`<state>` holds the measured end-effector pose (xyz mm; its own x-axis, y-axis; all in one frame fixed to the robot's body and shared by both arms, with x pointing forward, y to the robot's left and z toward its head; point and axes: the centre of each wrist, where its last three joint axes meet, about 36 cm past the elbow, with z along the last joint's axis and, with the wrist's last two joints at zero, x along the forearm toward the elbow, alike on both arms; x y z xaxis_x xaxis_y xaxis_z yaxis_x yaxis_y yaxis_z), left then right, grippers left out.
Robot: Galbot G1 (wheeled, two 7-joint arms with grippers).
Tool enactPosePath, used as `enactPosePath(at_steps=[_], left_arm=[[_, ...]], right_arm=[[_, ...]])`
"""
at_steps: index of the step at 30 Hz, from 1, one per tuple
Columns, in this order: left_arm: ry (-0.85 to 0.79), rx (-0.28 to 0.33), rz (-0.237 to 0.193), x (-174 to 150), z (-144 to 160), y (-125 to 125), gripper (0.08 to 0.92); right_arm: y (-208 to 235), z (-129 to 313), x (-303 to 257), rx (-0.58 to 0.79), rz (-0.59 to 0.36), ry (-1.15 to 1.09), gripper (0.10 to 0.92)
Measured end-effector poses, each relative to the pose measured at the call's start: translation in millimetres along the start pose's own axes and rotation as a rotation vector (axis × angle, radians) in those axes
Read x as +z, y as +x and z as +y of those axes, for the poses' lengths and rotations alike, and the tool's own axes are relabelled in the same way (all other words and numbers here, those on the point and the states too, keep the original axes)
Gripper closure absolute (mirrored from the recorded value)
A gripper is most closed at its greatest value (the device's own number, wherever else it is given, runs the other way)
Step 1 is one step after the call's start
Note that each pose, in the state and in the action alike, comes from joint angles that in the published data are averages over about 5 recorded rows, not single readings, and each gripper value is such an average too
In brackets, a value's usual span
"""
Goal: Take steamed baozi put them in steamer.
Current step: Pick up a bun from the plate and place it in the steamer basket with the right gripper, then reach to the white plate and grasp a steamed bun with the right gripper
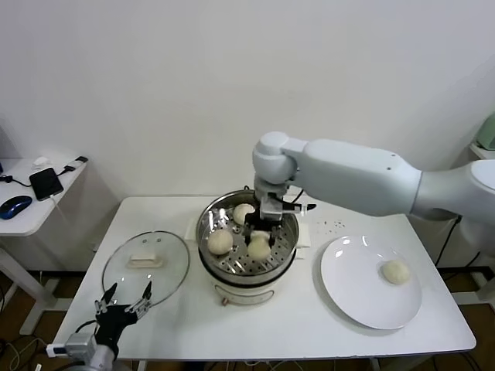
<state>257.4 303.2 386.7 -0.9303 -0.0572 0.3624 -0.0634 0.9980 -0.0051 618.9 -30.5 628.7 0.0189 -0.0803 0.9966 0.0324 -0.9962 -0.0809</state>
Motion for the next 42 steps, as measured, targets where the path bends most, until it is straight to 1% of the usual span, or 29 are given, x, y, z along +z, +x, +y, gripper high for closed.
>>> enactPosePath(at_steps=[6,14,17,24,27,33,38,42], left_arm=[[0.006,0.001,-0.002,-0.2,0.2,-1.3,0.177],[0.013,0.003,0.003,1.3,0.1,-4.1,0.177],[0.013,0.003,0.006,1.9,0.2,-4.5,0.177],[0.014,0.004,0.01,3.3,0.6,-5.2,0.177],[0.014,0.005,0.011,3.4,0.5,-5.6,0.177],[0.011,0.012,0.01,1.7,1.0,-5.2,0.177],[0.017,0.033,0.006,-2.3,0.6,-4.3,0.177],[0.025,0.048,0.008,-2.8,0.8,-3.1,0.177]], right_arm=[[-21.0,-18.6,-7.4,-0.014,0.007,0.094,0.462],[-37.1,-26.9,-13.8,-0.022,0.004,0.147,0.461],[-37.7,-28.1,-14.9,-0.023,0.008,0.152,0.423],[-23.3,-27.9,-15.9,-0.019,0.025,0.098,0.237],[-9.1,-22.8,-12.6,-0.015,0.034,0.032,0.205],[32.9,6.9,-1.5,0.022,0.055,-0.191,0.2],[67.0,58.5,8.8,0.079,0.061,-0.496,0.199],[87.9,116.8,13.2,0.124,0.063,-0.771,0.2]])
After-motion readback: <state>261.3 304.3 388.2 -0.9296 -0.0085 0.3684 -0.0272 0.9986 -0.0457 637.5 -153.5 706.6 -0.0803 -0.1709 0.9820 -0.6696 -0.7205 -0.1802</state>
